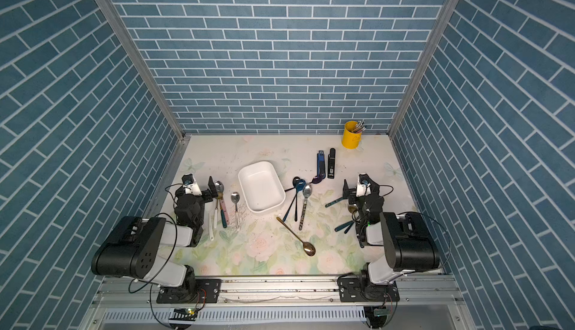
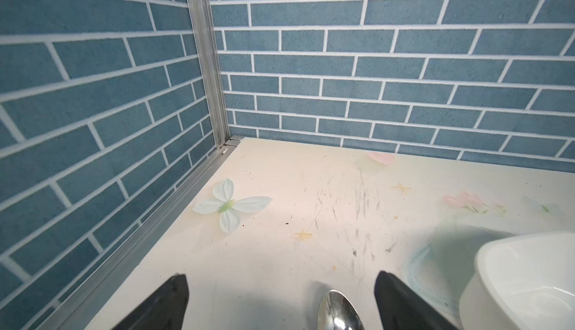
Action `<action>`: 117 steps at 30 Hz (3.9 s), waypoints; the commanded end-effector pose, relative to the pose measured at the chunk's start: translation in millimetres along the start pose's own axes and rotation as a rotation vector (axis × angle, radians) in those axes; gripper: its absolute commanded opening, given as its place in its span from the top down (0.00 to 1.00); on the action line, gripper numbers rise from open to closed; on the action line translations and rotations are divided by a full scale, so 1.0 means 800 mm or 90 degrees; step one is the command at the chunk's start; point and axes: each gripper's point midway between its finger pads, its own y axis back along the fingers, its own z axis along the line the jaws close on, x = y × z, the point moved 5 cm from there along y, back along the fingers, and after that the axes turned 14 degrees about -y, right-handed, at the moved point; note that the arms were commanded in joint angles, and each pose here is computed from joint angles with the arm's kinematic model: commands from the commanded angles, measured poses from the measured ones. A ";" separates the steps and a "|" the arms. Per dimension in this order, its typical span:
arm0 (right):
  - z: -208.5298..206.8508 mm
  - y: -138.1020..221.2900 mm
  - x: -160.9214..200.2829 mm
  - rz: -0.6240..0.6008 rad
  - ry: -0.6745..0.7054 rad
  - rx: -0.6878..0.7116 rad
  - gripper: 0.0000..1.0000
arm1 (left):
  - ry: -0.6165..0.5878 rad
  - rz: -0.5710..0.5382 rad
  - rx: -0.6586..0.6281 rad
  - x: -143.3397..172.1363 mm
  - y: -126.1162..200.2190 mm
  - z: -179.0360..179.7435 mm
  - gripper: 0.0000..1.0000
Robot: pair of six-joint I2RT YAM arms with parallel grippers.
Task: Put the spoon into the storage box
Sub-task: Adjust the storage box at the center of the board, then pick up the spoon from the center of the board.
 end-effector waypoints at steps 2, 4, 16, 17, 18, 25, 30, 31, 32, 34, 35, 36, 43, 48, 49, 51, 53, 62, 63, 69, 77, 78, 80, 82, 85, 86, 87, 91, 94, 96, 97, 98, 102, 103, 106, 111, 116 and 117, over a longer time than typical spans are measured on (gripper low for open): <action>-0.002 0.000 -0.001 -0.003 0.007 0.004 0.00 | -0.002 -0.008 -0.002 -0.001 0.002 0.002 0.00; -0.002 0.000 -0.002 -0.004 0.007 0.004 0.00 | -0.002 -0.008 -0.003 -0.001 0.001 0.002 0.00; -0.006 -0.003 -0.001 0.002 -0.008 0.011 0.00 | -0.002 -0.007 -0.001 -0.001 0.001 0.002 0.00; -0.007 -0.003 -0.001 0.002 -0.008 0.012 0.00 | -0.002 -0.006 -0.001 0.000 0.001 0.002 0.00; -0.007 -0.002 -0.001 0.001 -0.008 0.012 0.00 | -0.002 -0.005 0.000 0.000 0.001 0.002 0.00; -0.020 -0.012 -0.028 0.015 -0.029 0.080 0.02 | 0.002 0.019 -0.018 -0.016 -0.015 0.006 0.00; -0.017 -0.027 -0.067 0.093 -0.034 0.110 0.12 | -0.006 0.114 -0.015 -0.065 -0.051 0.008 0.00; -0.015 -0.030 -0.077 0.116 -0.036 0.116 0.14 | 0.002 0.151 0.000 -0.071 -0.055 0.005 0.00; -0.013 -0.031 -0.083 0.137 -0.036 0.121 0.15 | 0.009 0.177 0.025 -0.079 -0.058 0.000 0.00; -0.003 -0.030 -0.099 0.169 -0.037 0.120 0.16 | 0.036 0.249 0.073 -0.091 -0.059 -0.011 0.00; 0.003 -0.029 -0.103 0.184 -0.036 0.115 0.16 | 0.045 0.277 0.096 -0.095 -0.058 -0.018 0.00; 0.010 -0.029 -0.109 0.202 -0.035 0.105 0.16 | 0.059 0.304 0.114 -0.100 -0.055 -0.026 0.00; 0.079 -0.039 -0.111 0.355 -0.049 0.075 0.18 | 0.123 0.478 0.219 -0.084 -0.024 -0.101 0.03; 0.110 -0.042 -0.096 0.422 -0.156 0.063 0.24 | 0.099 0.549 0.264 -0.058 0.002 -0.147 0.08; 0.116 -0.041 -0.090 0.433 -0.175 0.064 0.25 | 0.097 0.560 0.265 -0.052 0.005 -0.151 0.09; 0.127 -0.037 -0.077 0.461 -0.190 0.067 0.27 | 0.093 0.583 0.270 -0.038 0.010 -0.158 0.10; 0.139 -0.032 -0.064 0.492 -0.193 0.072 0.29 | 0.084 0.598 0.278 -0.029 0.012 -0.165 0.12; 0.193 -0.006 0.005 0.602 -0.146 0.074 0.29 | 0.003 0.662 0.289 0.004 0.022 -0.178 0.39; 0.197 -0.005 0.011 0.610 -0.141 0.073 0.29 | -0.007 0.666 0.289 0.007 0.022 -0.177 0.42; 0.214 0.000 0.045 0.654 -0.118 0.082 0.30 | -0.064 0.676 0.276 0.015 0.022 -0.170 0.59; 0.226 0.010 0.079 0.690 -0.104 0.094 0.34 | -0.115 0.670 0.267 0.008 0.020 -0.161 0.64; 0.227 0.012 0.084 0.695 -0.102 0.097 0.34 | -0.113 0.671 0.271 0.008 0.021 -0.162 0.65; 0.228 0.015 0.091 0.702 -0.101 0.101 0.35 | -0.107 0.672 0.277 0.008 0.023 -0.163 0.65; 0.227 0.016 0.097 0.703 -0.101 0.106 0.37 | -0.099 0.671 0.285 0.005 0.026 -0.164 0.63; 0.225 0.017 0.105 0.705 -0.095 0.118 0.40 | -0.084 0.659 0.292 -0.004 0.028 -0.164 0.57; 0.225 0.016 0.106 0.705 -0.096 0.119 0.40 | -0.080 0.655 0.292 -0.008 0.028 -0.163 0.56; 0.225 0.016 0.109 0.707 -0.095 0.119 0.41 | -0.078 0.651 0.294 -0.011 0.029 -0.162 0.55; 0.227 0.014 0.117 0.716 -0.097 0.116 0.43 | -0.071 0.633 0.290 -0.027 0.028 -0.159 0.51; 0.226 0.014 0.121 0.720 -0.091 0.117 0.43 | -0.064 0.624 0.286 -0.035 0.028 -0.157 0.49; 0.226 0.014 0.123 0.723 -0.089 0.118 0.44 | -0.060 0.618 0.280 -0.039 0.028 -0.155 0.48; 0.226 0.015 0.124 0.725 -0.089 0.116 0.44 | -0.059 0.617 0.278 -0.041 0.029 -0.154 0.48; 0.226 0.015 0.125 0.727 -0.088 0.115 0.45 | -0.060 0.615 0.276 -0.042 0.029 -0.153 0.48; 0.231 0.012 0.109 0.702 -0.092 0.110 0.46 | -0.058 0.608 0.268 -0.050 0.030 -0.149 0.47; 0.232 0.012 0.107 0.699 -0.093 0.108 0.46 | -0.057 0.606 0.268 -0.051 0.030 -0.148 0.46; 0.234 0.013 0.108 0.704 -0.097 0.104 0.43 | -0.056 0.603 0.265 -0.055 0.030 -0.147 0.46; 0.240 0.012 0.107 0.706 -0.093 0.095 0.41 | -0.057 0.597 0.258 -0.060 0.029 -0.145 0.45; 0.244 0.010 0.109 0.709 -0.085 0.090 0.40 | -0.056 0.596 0.251 -0.061 0.028 -0.142 0.45; 0.244 0.010 0.107 0.703 -0.085 0.089 0.40 | -0.056 0.595 0.249 -0.062 0.028 -0.142 0.44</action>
